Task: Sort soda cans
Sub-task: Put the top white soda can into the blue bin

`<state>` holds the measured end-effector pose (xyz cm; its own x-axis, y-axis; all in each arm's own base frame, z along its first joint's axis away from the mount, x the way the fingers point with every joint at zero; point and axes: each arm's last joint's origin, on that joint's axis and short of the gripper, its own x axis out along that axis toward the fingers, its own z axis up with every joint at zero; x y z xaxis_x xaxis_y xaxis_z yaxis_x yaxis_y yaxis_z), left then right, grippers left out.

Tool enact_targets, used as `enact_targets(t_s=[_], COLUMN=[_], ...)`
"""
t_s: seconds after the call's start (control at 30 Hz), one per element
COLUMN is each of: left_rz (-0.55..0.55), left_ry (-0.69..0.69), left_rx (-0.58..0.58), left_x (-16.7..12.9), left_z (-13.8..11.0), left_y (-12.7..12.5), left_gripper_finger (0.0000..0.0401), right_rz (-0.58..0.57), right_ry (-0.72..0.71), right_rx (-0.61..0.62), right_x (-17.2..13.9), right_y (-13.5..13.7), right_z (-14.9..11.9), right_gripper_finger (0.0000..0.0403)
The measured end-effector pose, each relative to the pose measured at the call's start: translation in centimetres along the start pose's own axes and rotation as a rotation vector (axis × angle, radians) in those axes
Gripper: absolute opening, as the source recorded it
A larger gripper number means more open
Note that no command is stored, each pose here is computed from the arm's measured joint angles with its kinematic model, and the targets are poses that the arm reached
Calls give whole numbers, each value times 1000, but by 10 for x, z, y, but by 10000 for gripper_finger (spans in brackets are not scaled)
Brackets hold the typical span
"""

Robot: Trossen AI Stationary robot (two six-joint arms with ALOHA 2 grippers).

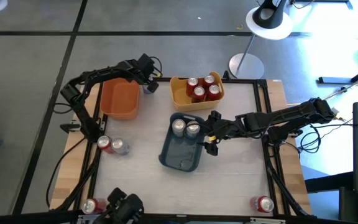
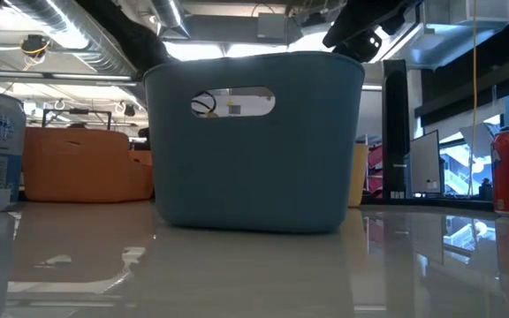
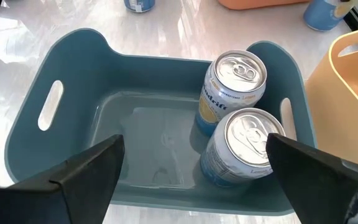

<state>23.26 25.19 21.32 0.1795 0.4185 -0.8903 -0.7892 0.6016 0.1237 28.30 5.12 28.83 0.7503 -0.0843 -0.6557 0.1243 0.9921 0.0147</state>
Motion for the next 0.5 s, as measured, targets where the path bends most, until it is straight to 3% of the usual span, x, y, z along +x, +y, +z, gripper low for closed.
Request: enact_targets(t_s=[0.2, 0.5], left_rz=[-5, -43], left_ry=[-6, 22], left_rx=[35, 190], left_x=[-1, -18], left_z=[0, 2], left_y=[-2, -31], left_gripper_finger=[294, 292], right_rz=[0, 19], right_ry=[0, 5], right_rx=[1, 59], right_x=[0, 0], right_y=[0, 1], right_z=[0, 0], right_gripper_finger=[390, 390])
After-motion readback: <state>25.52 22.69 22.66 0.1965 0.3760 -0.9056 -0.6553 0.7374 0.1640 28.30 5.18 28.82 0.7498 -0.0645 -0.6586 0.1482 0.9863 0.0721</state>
